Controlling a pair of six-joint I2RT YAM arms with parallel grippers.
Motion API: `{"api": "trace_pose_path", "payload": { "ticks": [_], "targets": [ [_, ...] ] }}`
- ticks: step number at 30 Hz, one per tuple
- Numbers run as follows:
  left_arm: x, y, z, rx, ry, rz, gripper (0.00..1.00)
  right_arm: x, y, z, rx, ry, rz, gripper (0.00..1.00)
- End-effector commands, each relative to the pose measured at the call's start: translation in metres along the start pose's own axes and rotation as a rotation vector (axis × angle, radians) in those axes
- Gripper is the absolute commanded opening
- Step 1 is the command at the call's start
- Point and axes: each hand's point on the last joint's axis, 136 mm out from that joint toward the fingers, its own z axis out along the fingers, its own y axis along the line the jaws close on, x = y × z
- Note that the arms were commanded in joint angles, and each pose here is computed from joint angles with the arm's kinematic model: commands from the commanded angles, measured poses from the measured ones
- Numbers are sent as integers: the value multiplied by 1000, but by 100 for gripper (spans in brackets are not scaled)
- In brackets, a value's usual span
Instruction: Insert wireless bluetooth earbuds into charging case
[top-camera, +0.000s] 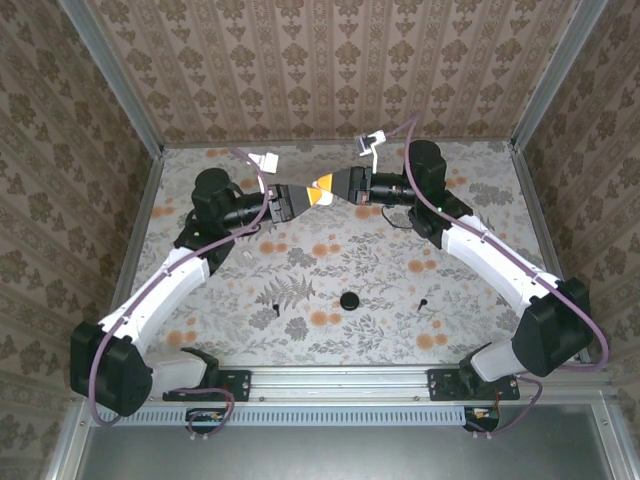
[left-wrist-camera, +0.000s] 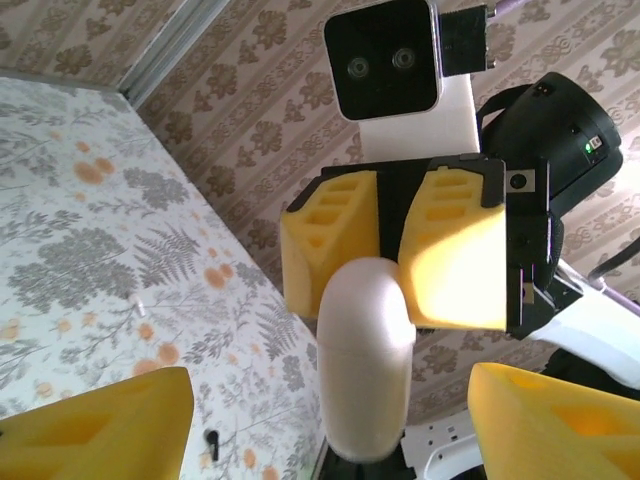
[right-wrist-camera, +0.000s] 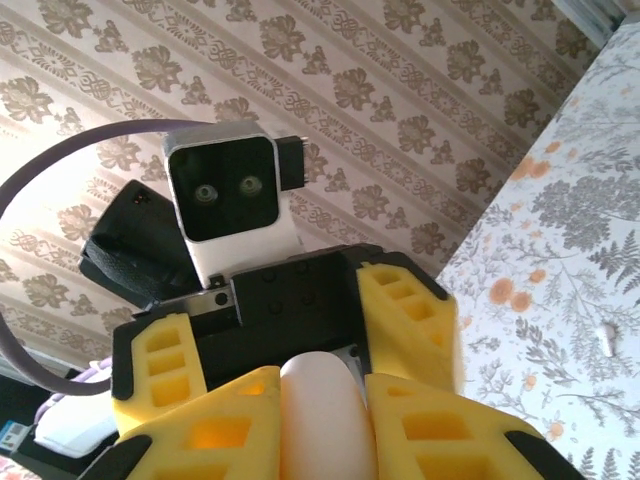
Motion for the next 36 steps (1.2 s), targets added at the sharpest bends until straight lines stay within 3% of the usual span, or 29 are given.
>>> {"api": "trace_pose_path", "payload": {
  "ticks": [1, 13, 17, 29, 34, 36],
  "targets": [
    [-10, -12, -15, -34, -14, 84, 72, -10, 17, -9, 10, -44, -108, 10],
    [10, -37, 3, 99, 20, 205, 71, -15, 40, -14, -43, -88, -206, 9],
    [8, -35, 7, 103, 36, 177, 63, -13, 42, -13, -53, -80, -210, 9],
    [-2, -42, 11, 143, 3, 167, 56, -8, 43, -9, -66, -62, -209, 9],
    [0, -40, 11, 143, 9, 159, 49, -8, 44, -9, -68, -61, -211, 9],
    [1, -40, 11, 145, 12, 159, 42, -8, 44, -9, -67, -61, -212, 9]
  ]
}}
